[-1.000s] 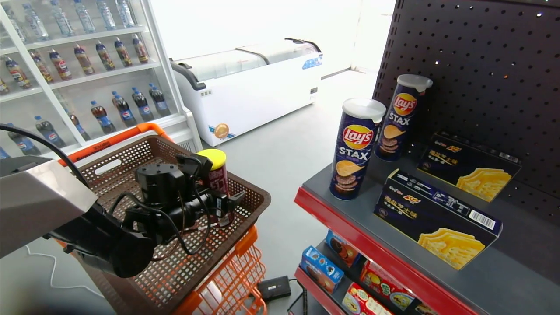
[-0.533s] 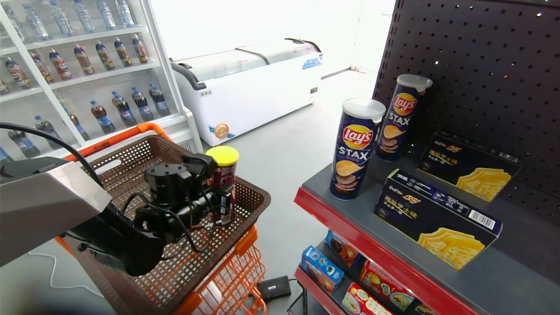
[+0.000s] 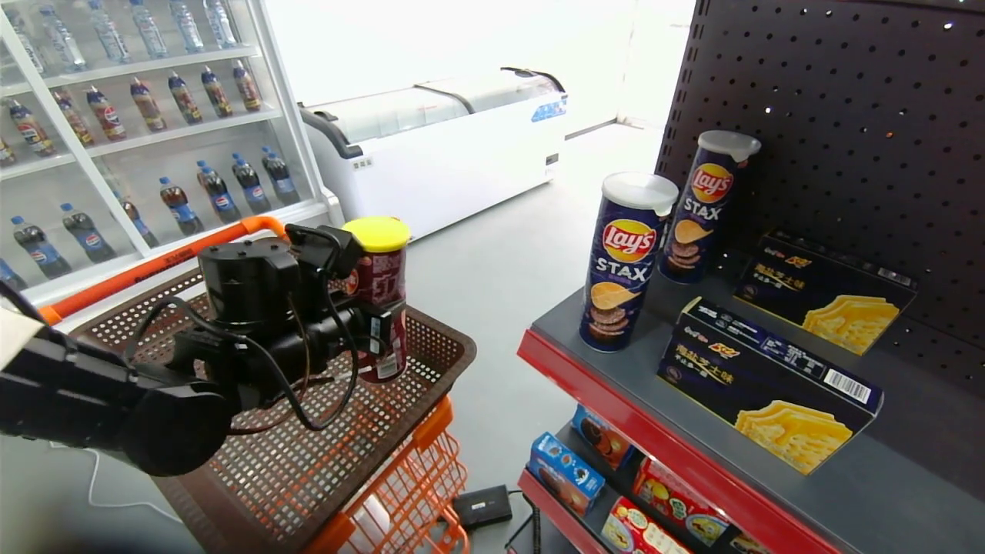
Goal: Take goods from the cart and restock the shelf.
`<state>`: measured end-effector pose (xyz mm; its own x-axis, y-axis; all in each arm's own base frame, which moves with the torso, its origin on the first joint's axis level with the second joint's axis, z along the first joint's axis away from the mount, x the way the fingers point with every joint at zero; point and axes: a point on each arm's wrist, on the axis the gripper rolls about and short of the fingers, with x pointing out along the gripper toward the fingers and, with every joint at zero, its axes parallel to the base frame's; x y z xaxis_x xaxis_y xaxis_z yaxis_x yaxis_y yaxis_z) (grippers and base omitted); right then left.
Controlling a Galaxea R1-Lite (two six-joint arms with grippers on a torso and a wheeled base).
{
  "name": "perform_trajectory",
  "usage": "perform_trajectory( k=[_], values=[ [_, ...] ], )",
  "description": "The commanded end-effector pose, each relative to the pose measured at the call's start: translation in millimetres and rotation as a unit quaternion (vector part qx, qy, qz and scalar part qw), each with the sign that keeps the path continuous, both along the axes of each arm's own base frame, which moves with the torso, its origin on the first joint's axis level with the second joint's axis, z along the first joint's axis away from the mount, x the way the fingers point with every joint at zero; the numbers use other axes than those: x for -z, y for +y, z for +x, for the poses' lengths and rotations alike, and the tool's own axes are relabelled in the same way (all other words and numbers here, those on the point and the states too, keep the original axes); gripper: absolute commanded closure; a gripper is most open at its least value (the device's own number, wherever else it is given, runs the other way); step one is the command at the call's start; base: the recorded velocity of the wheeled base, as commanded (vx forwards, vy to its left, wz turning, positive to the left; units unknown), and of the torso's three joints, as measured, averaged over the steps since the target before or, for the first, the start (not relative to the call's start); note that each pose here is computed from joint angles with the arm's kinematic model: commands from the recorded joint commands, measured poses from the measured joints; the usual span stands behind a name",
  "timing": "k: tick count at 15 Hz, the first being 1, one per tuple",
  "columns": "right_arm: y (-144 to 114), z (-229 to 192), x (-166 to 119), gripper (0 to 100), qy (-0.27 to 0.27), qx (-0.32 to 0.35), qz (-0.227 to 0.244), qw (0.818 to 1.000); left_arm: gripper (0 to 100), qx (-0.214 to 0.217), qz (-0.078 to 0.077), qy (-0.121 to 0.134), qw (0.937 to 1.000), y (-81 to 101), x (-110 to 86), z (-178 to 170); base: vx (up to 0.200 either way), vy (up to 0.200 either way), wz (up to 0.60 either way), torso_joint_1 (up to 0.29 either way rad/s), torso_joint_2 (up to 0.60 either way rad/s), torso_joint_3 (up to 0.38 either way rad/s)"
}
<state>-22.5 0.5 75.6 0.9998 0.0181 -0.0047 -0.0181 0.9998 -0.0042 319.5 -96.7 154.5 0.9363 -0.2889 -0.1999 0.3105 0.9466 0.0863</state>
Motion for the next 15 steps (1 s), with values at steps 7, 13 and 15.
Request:
perform_trajectory(
  k=[7, 13, 15],
  values=[
    [0, 0, 0, 0, 0.001, 0.000, 0.000, 1.000, 100, 0.089, -0.020, -0.026, 0.9954, -0.6, -68.2, -66, 0.000, 0.000, 0.00, 0.000, 0.00, 0.000],
    [0, 0, 0, 0, 0.001, 0.000, 0.000, 1.000, 100, 0.154, -0.027, -0.032, 0.9872, -23.8, -77.3, -83, 0.000, 0.000, 0.00, 0.000, 0.00, 0.000],
    [0, 0, 0, 0, 0.001, 0.000, 0.000, 1.000, 100, 0.163, -0.029, -0.039, 0.9854, -27.1, -81.3, -87, 0.000, 0.000, 0.00, 0.000, 0.00, 0.000]
  ],
)
